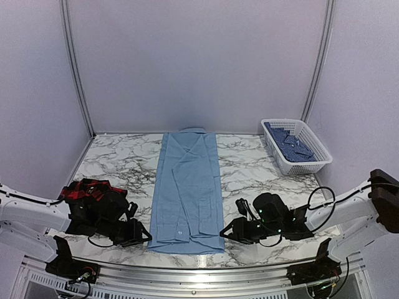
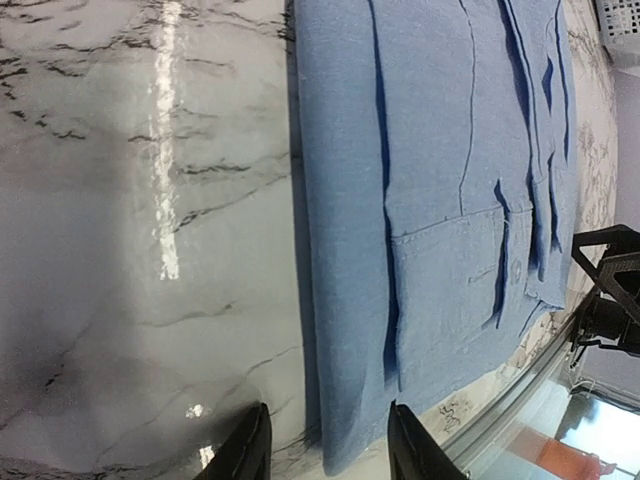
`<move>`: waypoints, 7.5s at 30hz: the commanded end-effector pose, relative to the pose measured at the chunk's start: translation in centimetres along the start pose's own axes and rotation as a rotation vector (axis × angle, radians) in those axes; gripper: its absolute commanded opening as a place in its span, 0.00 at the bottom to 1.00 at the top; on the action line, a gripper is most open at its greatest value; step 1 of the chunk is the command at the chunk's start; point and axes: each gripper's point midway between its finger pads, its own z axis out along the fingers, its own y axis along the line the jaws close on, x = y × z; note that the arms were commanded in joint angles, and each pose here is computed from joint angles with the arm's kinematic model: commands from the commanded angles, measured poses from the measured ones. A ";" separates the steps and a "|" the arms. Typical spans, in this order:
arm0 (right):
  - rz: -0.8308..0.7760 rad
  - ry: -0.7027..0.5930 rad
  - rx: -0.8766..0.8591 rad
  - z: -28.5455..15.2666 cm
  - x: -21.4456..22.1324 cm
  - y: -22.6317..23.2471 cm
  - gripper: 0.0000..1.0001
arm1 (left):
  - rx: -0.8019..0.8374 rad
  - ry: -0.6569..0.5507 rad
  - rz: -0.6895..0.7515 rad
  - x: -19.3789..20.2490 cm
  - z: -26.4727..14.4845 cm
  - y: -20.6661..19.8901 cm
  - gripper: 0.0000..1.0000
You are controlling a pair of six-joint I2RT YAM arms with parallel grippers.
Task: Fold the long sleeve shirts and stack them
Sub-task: Pick up the rectangle-folded shirt from the center of the board, then fold the rectangle-folded shirt at the center of the board, then smooth out the 2/3-rectangle-folded shirt at the center of the board.
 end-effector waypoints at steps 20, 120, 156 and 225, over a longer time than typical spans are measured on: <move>0.051 0.028 -0.062 2.6 -0.5 -0.6 0.45 | 0.010 0.076 -0.002 0.0 2.6 -0.5 0.34; -0.008 -0.234 -0.264 4.5 -27.9 3.1 0.00 | 0.275 -0.221 -0.157 -26.7 3.3 -8.8 0.00; -0.045 -0.276 -0.212 3.0 -30.5 2.6 0.36 | 0.213 -0.298 -0.136 -30.1 2.3 -8.1 0.57; -0.242 -0.076 -0.348 10.0 -27.1 7.6 0.32 | 0.092 -0.261 -0.098 -27.9 1.1 -4.0 0.29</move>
